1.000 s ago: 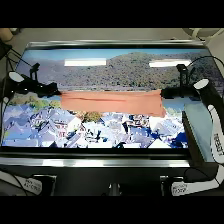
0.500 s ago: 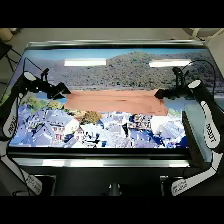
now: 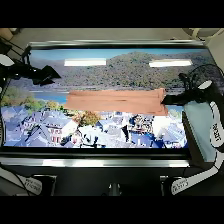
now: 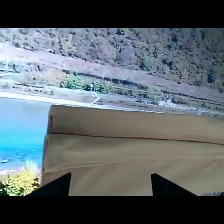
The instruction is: Fold the shirts.
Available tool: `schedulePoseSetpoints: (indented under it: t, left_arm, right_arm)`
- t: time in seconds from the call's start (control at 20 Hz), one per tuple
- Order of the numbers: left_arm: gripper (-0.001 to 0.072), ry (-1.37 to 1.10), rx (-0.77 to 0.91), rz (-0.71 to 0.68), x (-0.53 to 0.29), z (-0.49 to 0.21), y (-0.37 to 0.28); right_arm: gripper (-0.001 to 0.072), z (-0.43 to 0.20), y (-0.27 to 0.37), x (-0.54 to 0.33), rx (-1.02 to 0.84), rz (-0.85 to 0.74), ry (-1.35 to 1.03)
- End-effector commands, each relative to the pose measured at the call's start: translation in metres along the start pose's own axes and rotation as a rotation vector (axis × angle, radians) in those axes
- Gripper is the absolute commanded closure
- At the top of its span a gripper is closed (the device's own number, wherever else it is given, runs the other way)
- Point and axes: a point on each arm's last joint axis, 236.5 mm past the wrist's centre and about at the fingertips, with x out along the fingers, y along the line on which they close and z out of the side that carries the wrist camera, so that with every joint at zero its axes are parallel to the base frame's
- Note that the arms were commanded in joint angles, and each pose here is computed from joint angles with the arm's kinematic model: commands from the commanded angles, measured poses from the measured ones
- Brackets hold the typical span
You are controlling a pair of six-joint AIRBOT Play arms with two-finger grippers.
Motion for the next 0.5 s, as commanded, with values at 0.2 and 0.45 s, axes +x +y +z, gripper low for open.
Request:
schedulePoseSetpoints:
  t: [0.2, 0.45]
  left_arm:
    - [0.0101, -0.013, 0.205, -0.064, -0.037, -0.024, -0.094]
    - [0.0102, 0.060, 0.290, -0.096, -0.003, -0.046, -0.123]
  right_arm:
    - [0.0011, 0.001, 0.023, 0.034, 0.200, 0.207, -0.013]
    - [0.0360, 0.008, 0.061, 0.047, 0.152, 0.256, 0.002]
